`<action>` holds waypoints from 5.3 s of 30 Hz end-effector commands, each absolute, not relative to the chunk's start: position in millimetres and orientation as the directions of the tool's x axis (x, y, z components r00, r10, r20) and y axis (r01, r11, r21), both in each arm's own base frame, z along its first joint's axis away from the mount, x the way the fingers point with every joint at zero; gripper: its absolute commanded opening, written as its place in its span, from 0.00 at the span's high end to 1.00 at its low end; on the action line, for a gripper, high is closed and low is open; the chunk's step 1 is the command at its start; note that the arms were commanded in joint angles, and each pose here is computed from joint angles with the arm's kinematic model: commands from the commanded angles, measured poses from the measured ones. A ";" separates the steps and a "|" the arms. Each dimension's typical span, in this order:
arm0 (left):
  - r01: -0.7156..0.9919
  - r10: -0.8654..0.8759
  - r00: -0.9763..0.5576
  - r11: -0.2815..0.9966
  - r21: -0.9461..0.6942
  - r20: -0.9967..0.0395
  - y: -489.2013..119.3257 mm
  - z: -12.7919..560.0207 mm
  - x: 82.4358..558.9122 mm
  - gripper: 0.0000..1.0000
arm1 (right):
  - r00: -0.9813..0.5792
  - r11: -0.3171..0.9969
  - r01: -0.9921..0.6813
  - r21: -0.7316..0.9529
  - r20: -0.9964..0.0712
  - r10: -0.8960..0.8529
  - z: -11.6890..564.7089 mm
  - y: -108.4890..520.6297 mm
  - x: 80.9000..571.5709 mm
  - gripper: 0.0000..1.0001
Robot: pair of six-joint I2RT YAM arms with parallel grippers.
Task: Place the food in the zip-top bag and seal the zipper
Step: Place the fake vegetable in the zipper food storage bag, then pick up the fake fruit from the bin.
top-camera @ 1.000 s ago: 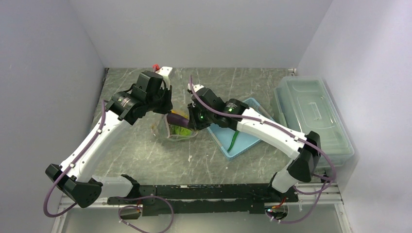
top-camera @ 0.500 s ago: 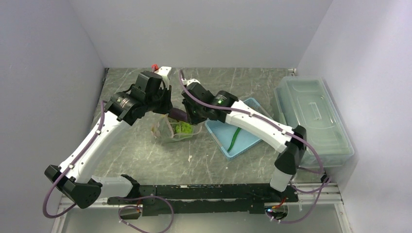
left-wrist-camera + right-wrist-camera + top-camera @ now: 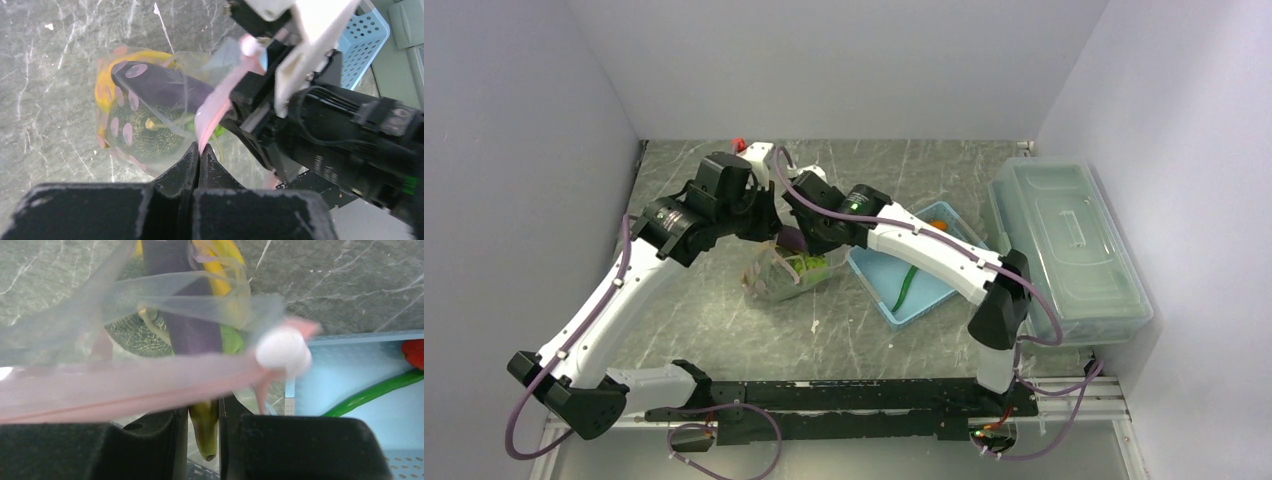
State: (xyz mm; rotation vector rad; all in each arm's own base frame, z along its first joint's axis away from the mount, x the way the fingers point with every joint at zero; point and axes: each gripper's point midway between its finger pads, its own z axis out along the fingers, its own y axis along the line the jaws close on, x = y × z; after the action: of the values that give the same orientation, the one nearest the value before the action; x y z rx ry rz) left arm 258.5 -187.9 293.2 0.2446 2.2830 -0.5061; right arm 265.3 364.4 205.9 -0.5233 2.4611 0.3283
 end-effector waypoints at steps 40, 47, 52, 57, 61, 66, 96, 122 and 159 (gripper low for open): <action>0.291 -0.014 -0.660 0.917 -0.273 -0.751 -186.1 296.8 268.4 1.00 | -0.574 0.927 -0.342 0.151 -0.815 -0.080 302.6 288.0 270.2 0.37; 0.300 0.000 -0.649 0.919 -0.256 -0.761 -184.4 297.3 270.1 1.00 | -0.596 0.970 -0.219 0.110 -0.802 -0.044 289.4 234.5 280.7 0.34; 0.312 0.006 -0.643 0.915 -0.254 -0.766 -185.8 297.8 271.1 1.00 | -0.632 0.986 -0.116 0.118 -0.774 0.018 263.4 193.3 290.8 0.30; 0.317 0.009 -0.641 0.914 -0.254 -0.768 -186.5 297.7 271.0 1.00 | -0.655 0.992 0.022 0.121 -0.748 0.106 235.3 157.2 301.3 0.27; 0.314 0.011 -0.642 0.916 -0.249 -0.766 -184.6 295.2 270.0 1.00 | -0.665 0.985 0.119 0.122 -0.727 0.170 214.8 139.1 306.4 0.24; 0.309 0.011 -0.646 0.918 -0.248 -0.764 -182.5 293.4 267.2 1.00 | -0.678 0.975 0.133 0.180 -0.700 0.222 190.7 138.7 312.6 0.19; 0.305 0.010 -0.659 0.918 -0.254 -0.752 -179.1 290.9 259.8 1.00 | -0.566 0.811 0.491 0.319 -0.590 0.575 84.9 106.5 368.5 0.35; 0.295 0.023 -0.669 0.925 -0.238 -0.743 -180.5 289.0 265.9 1.00 | -0.511 0.755 0.543 0.367 -0.569 0.644 69.8 82.3 411.3 0.35; 0.292 0.019 -0.671 0.926 -0.241 -0.741 -178.8 289.6 263.3 1.00 | -0.420 0.688 0.571 0.448 -0.560 0.714 92.8 72.9 414.9 0.27</action>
State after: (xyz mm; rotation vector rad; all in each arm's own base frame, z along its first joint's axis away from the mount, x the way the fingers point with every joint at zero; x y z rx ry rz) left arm 261.4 -178.3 274.9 0.2304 2.3159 -0.4248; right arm 405.1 71.6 91.9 0.9588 2.1692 0.2147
